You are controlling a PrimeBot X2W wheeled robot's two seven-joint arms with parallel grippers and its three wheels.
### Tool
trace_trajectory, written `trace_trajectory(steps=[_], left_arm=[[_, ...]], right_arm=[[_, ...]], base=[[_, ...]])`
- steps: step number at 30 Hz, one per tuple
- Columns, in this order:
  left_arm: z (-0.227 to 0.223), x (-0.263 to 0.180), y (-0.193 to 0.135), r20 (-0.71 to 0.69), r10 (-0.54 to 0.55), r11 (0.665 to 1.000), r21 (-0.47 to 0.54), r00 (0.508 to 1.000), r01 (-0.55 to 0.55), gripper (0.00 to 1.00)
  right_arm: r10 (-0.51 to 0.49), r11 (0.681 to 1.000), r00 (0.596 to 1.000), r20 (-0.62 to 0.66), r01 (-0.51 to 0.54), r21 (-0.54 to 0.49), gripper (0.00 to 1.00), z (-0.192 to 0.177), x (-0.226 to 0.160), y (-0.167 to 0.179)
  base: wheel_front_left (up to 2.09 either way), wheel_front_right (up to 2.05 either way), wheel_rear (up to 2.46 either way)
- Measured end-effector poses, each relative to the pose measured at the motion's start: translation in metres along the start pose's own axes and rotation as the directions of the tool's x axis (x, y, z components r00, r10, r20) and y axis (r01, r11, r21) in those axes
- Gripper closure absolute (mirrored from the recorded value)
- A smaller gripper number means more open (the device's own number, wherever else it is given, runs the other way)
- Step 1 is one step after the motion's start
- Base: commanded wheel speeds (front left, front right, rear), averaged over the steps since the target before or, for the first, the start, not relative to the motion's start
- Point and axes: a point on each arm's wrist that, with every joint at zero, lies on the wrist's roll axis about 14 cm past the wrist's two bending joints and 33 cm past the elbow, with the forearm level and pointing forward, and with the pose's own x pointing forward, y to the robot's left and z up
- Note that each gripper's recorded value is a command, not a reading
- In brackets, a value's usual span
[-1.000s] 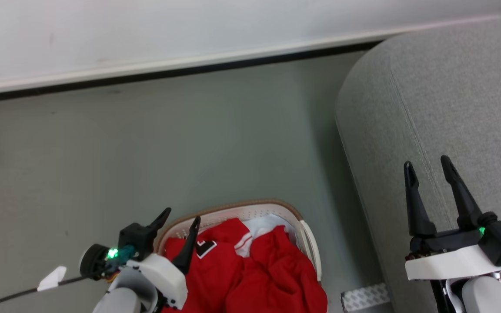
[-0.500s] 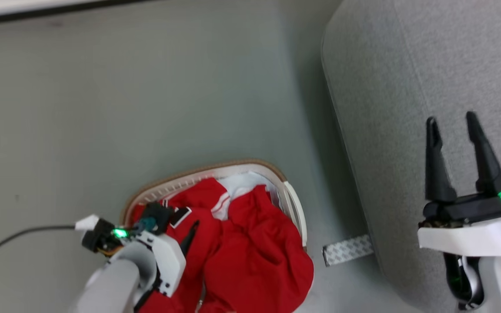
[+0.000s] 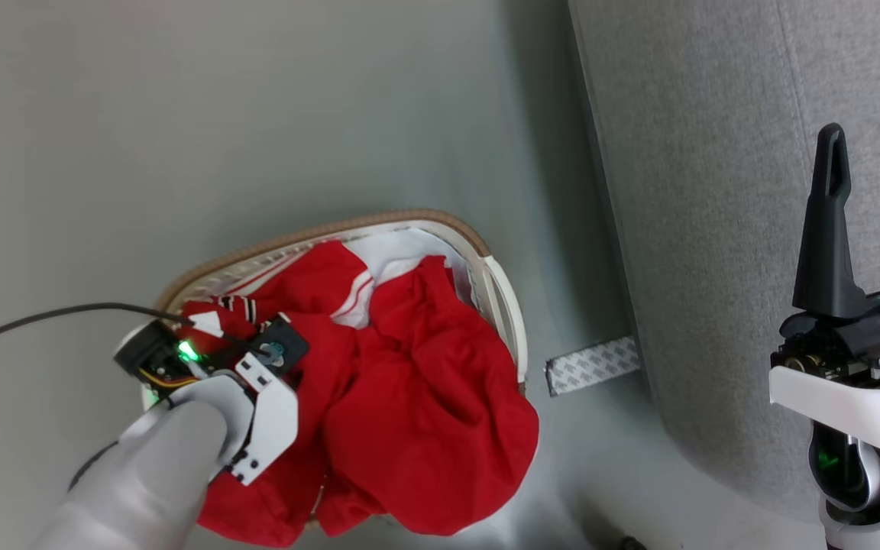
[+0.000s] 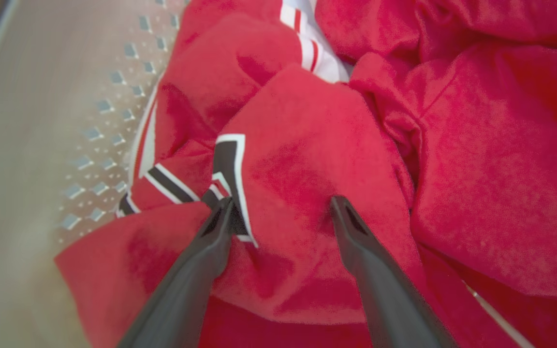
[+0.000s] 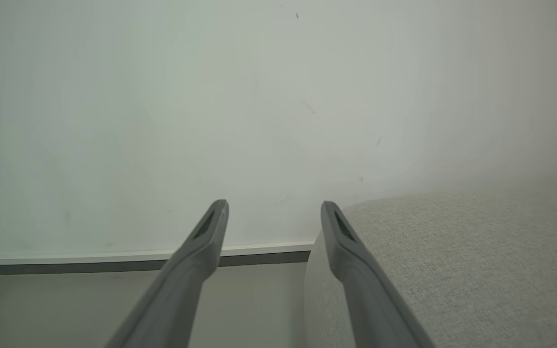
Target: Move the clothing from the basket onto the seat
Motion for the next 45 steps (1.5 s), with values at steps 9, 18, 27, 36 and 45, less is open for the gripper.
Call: trace_trajectory(steps=[9, 18, 27, 36, 45], left_arm=[[-0.028, 0.029, -0.014, -0.116, -0.073, 0.988, 0.129, 0.991, 0.088, 0.00], [-0.022, 0.029, -0.016, -0.087, -0.080, 0.987, 0.133, 0.993, 0.091, 1.00], [0.009, 0.009, -0.016, -0.002, -0.044, 0.995, 0.095, 0.999, 0.044, 1.00], [0.058, -0.039, -0.018, 0.158, 0.049, 0.999, -0.023, 0.986, -0.046, 1.00], [0.105, -0.101, -0.013, 0.328, 0.199, 0.969, -0.207, 0.923, -0.135, 1.00]], right_arm=[[-0.036, 0.999, 0.998, -0.059, 0.035, -0.012, 0.00, -0.024, -0.003, -0.014], [-0.036, 0.999, 0.997, -0.073, 0.036, -0.003, 0.00, -0.029, -0.003, -0.013], [-0.017, 1.000, 0.999, -0.039, 0.017, -0.003, 0.00, -0.010, -0.005, -0.005], [0.024, 1.000, 0.999, 0.030, -0.024, -0.009, 0.00, 0.029, -0.016, 0.012], [0.076, 0.997, 0.992, 0.098, -0.077, 0.013, 0.00, 0.065, -0.033, 0.035]], base=[[0.00, 0.00, 0.00], [0.00, 0.00, 0.00], [0.00, 0.00, 0.00], [0.00, 0.00, 0.00], [0.00, 0.00, 0.00]])
